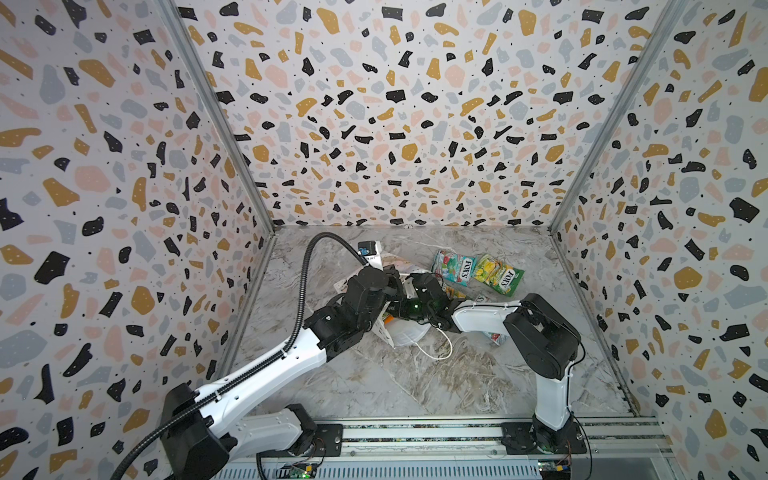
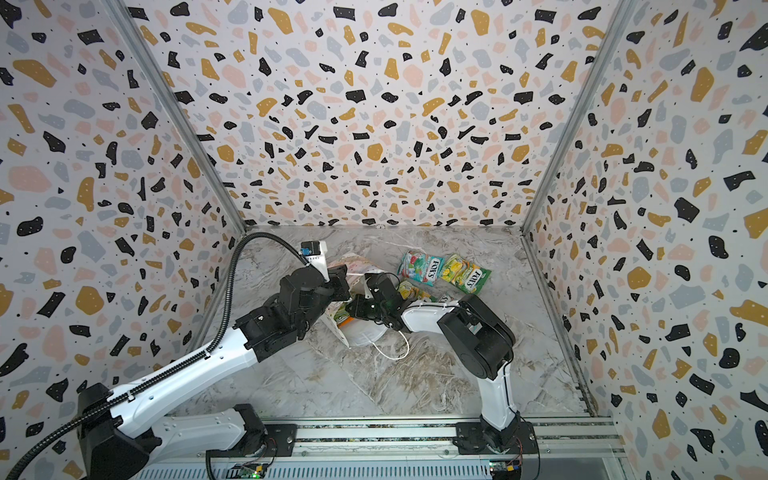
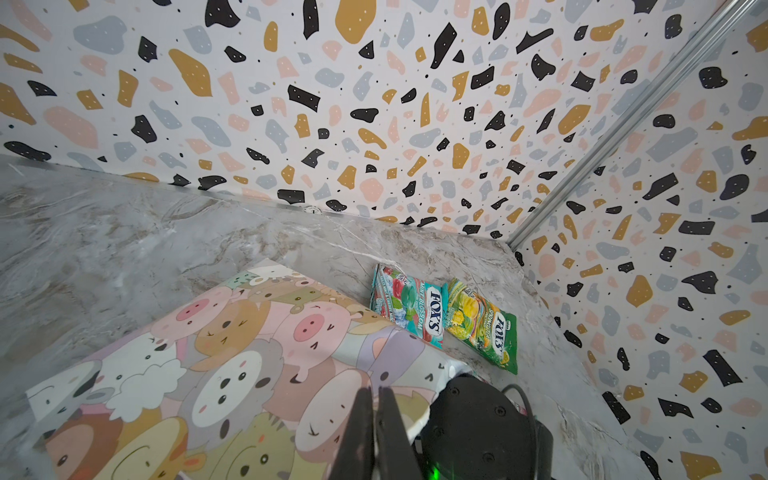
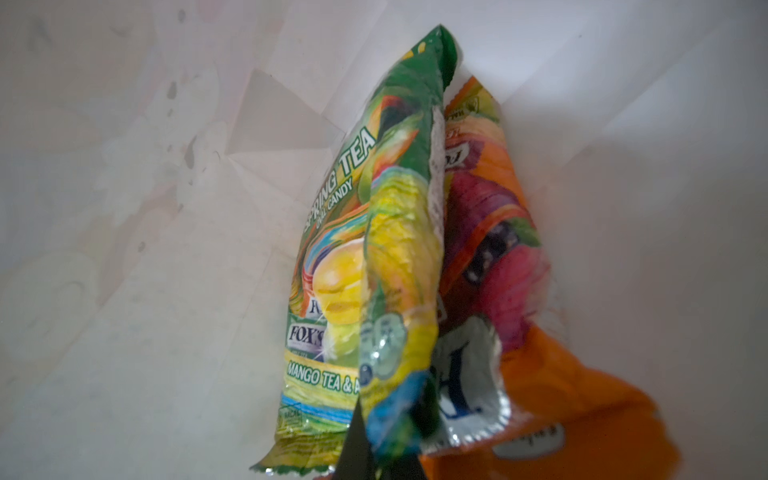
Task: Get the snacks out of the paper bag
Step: 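Grasp the green Spring Tea pack inside the bag with the right gripper, then pull the green pack up out of the bag with the right gripper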
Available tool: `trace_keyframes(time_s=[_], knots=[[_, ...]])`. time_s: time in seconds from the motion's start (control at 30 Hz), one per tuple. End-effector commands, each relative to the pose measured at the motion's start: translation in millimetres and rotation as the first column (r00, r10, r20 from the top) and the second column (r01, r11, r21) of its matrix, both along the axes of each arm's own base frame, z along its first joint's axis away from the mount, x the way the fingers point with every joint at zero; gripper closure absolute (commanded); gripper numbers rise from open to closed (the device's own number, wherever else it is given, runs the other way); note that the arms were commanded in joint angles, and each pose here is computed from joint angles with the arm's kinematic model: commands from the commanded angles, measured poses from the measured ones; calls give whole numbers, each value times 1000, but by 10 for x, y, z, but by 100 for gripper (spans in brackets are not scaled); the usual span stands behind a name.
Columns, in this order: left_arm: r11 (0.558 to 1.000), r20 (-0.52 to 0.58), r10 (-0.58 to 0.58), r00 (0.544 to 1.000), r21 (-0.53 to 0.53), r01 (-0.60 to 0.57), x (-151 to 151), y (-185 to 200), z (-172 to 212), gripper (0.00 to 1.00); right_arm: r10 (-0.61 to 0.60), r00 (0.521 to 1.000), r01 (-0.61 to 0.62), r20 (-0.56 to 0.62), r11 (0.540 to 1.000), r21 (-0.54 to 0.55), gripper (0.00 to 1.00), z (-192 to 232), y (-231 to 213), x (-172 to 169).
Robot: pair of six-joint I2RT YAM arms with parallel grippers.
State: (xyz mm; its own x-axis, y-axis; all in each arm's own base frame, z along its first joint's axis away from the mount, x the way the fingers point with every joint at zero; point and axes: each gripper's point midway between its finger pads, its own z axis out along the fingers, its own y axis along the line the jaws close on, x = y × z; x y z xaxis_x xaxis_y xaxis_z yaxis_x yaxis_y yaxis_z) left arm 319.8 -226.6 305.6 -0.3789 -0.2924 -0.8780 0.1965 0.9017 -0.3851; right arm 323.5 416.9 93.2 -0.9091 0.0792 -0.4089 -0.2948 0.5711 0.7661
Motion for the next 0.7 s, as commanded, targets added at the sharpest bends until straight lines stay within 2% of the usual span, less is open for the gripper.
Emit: trace_keyframes(time_s=[0.0, 0.33, 0.67], knots=[[996, 34, 85, 996, -8, -85, 41, 153, 91, 100, 30, 997, -33, 72, 999, 41, 100, 356, -10, -69], [984, 30, 180, 983, 0, -180, 84, 299, 50, 100, 77, 985, -77, 153, 997, -5, 100, 564, -194, -239], [982, 28, 190, 981, 6, -190, 99, 306, 45, 100, 101, 965, -94, 242, 995, -42, 100, 838, -419, -389]])
